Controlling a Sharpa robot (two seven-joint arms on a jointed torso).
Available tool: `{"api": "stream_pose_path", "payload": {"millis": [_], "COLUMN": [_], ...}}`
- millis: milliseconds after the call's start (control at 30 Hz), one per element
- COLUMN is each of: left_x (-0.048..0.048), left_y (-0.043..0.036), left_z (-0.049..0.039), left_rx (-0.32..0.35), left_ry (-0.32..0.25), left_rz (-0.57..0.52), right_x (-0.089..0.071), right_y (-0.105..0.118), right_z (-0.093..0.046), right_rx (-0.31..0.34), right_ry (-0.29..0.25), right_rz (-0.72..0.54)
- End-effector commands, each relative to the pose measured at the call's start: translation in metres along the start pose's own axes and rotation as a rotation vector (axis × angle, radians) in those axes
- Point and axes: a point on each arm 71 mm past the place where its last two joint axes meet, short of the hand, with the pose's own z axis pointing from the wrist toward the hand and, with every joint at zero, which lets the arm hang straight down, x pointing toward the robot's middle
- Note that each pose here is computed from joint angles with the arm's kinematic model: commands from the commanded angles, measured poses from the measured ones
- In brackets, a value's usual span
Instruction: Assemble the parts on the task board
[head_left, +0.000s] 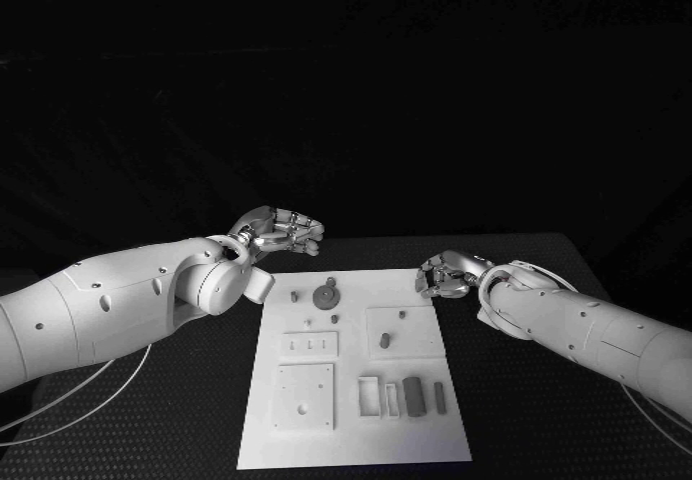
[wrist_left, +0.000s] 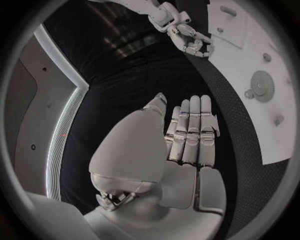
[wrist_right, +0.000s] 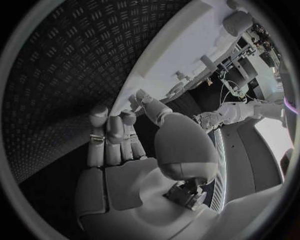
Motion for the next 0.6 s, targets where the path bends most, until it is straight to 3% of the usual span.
{"api": "stream_pose_path", "payload": {"millis": [33,600], "left_x": [0.0026,0.0041], "left_y": [-0.0015,-0.0019], "left_z": [0.0002,0.0005], "left_rx": [0.010,0.011], "left_ry": [0.018,0.024], "left_rz": [-0.006,-0.006], "right_x": [0.0021,0.0040], "right_y": [0.0014,0.0046], "right_z": [0.0006,0.0024], "right_rx": [-0.010,-0.015], "right_ry": [0.019,0.027], "right_rz": [0.013,0.015]}}
